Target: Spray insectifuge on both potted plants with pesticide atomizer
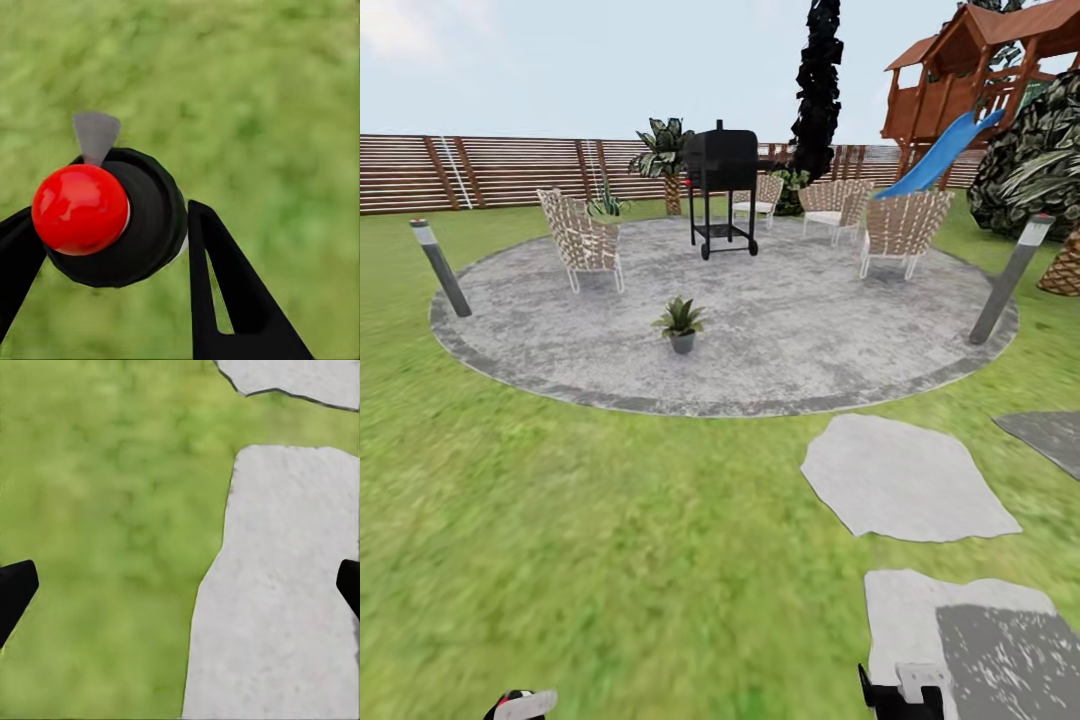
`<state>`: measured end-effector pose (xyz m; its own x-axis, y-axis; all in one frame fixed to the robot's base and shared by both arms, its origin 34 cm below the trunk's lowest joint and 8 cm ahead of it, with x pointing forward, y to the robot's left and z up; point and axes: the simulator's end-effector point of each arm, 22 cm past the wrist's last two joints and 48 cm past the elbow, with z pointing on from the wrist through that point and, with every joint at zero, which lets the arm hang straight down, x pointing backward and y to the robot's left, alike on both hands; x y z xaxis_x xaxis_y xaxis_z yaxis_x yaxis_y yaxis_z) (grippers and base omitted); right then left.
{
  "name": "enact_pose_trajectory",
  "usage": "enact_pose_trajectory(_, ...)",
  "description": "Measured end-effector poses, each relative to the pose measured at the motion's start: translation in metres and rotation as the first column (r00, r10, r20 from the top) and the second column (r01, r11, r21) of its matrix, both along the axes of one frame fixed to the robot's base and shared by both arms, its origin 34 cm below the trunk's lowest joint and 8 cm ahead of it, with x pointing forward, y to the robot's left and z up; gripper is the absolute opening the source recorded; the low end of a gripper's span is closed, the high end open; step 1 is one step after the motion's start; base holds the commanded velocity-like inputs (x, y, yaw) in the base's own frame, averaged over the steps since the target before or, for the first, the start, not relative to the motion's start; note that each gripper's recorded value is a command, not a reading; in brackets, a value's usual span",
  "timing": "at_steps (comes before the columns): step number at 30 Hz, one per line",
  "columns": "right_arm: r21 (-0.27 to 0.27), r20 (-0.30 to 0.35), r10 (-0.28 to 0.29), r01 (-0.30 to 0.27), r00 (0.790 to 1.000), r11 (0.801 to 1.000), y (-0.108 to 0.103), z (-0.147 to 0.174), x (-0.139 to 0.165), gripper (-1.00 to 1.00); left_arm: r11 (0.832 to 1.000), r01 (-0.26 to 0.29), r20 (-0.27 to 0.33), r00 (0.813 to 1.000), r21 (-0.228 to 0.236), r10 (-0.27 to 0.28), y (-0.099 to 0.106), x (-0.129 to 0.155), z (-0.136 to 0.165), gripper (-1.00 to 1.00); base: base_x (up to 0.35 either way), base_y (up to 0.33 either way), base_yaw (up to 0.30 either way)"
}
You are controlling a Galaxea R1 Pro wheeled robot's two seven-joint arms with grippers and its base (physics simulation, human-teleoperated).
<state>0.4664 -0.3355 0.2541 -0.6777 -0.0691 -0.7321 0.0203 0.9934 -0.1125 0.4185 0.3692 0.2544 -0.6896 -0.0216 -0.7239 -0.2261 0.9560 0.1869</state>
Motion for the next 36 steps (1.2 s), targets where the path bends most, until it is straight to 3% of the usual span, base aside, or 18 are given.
enact_pose_trajectory(36, 0.0, 0.0, 0.0, 0.0, 1.0, 1.0, -0.0001, -0.0001, -0.0002, 1.0, 1.0, 0.0, -0.001, 1.0, 0.0, 0.0, 0.0, -0.0005, -0.0003, -1.0, 0.336, 0.104, 0.0)
